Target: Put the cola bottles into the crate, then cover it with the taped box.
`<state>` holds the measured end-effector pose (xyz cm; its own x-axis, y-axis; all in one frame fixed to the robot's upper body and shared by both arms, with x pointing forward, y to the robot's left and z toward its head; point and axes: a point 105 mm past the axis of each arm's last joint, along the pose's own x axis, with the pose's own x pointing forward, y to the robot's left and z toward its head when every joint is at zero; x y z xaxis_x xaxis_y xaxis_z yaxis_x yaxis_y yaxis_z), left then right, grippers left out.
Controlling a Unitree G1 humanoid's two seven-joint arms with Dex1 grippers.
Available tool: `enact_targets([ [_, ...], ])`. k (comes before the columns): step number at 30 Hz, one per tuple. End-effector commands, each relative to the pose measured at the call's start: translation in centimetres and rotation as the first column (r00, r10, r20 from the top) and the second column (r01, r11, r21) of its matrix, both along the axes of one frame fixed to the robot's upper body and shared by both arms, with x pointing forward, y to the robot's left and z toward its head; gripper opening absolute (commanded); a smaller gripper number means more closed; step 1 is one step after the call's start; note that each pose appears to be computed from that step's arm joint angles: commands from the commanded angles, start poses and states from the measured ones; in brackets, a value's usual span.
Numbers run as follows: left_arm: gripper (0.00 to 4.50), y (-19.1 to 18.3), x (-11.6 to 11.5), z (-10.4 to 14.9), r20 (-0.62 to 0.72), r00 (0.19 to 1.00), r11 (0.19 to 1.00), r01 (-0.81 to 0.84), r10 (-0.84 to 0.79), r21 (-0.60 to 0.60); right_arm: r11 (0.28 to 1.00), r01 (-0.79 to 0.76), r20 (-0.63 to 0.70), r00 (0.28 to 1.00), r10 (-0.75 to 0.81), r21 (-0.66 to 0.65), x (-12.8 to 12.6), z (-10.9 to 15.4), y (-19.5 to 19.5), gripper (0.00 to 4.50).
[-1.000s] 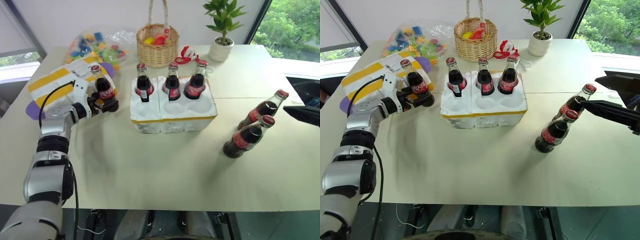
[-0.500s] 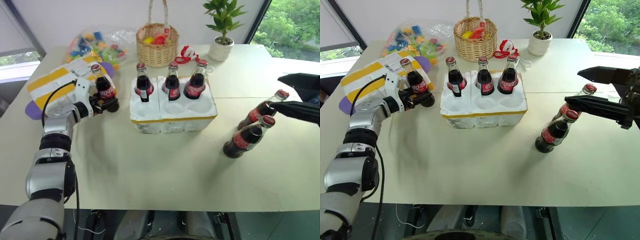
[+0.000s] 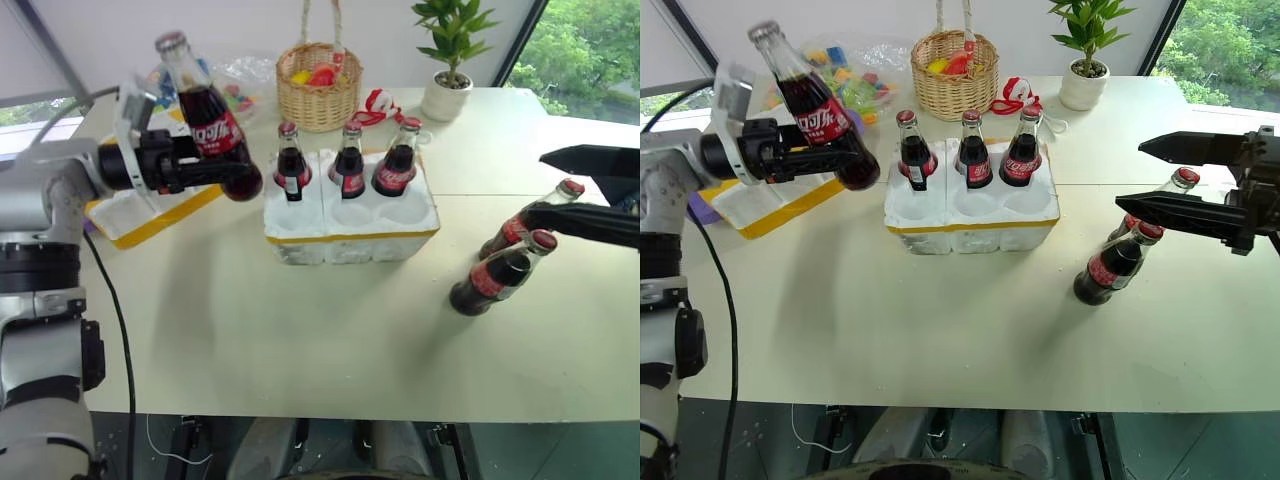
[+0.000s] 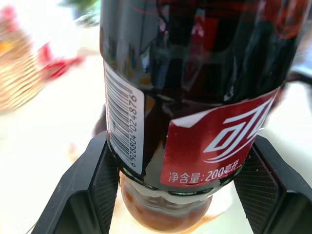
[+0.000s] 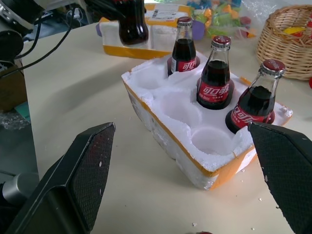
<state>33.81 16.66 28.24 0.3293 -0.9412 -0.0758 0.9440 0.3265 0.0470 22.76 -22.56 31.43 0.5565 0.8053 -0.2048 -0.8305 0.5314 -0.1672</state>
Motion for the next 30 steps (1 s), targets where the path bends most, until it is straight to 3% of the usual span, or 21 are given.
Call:
enact_targets([
  [1, 2.71, -2.6, -1.1, 1.5, 0.057, 0.993, 0.994, 0.108, -0.108, 0.001, 1.0, 0.005, 0.052, 0.999, -0.006, 0.006, 0.0, 0.7, 0.0, 4.5],
  [5, 2.71, -4.7, 0.3, -0.1, 0.065, 0.991, 0.993, 0.113, -0.114, 0.032, 1.0, 0.02, 0.067, 0.998, -0.022, 0.018, 0.2, 0.6, 0.0, 4.5],
  [9, 2.71, -6.0, 1.6, -3.4, 0.114, 0.986, 0.977, 0.1, -0.123, 0.187, 0.999, 0.04, 0.08, 0.996, -0.043, 0.027, 0.1, 0.5, -0.2, 4.5],
  [14, 2.71, -6.7, 2.3, -5.1, 0.128, 0.984, 0.971, 0.097, -0.127, 0.217, 0.998, 0.053, 0.08, 0.995, -0.057, 0.046, -0.1, 0.1, -0.2, 4.5],
  [17, 2.71, -6.6, 2.4, -5.8, 0.141, 0.982, 0.963, 0.09, -0.129, 0.253, 0.997, 0.06, 0.079, 0.995, -0.064, 0.049, -0.2, -0.2, -0.1, 4.5],
  [25, 2.71, -6.3, 2.6, -5.7, 0.093, 0.99, 0.974, 0.084, -0.105, 0.209, 0.995, 0.075, 0.077, 0.994, -0.079, 0.06, -0.1, -0.6, -0.3, 4.5],
  [27, 3.77, -6.5, 2.6, -6.3, 0.072, 0.992, 0.977, 0.084, -0.1, 0.198, 0.995, 0.075, 0.078, 0.994, -0.079, 0.06, 0.0, -0.6, -0.3, 4.5],
  [29, 4.48, -6.7, 2.6, -6.6, 0.061, 0.994, 0.979, 0.083, -0.096, 0.188, 0.995, 0.076, 0.079, 0.994, -0.08, 0.059, 0.1, -0.6, -0.3, 4.5],
  [30, 4.48, -6.7, 2.6, -6.6, 0.059, 0.994, 0.979, 0.082, -0.094, 0.184, 0.995, 0.079, 0.083, 0.993, -0.083, 0.057, 0.1, -0.6, -0.3, 4.5],
])
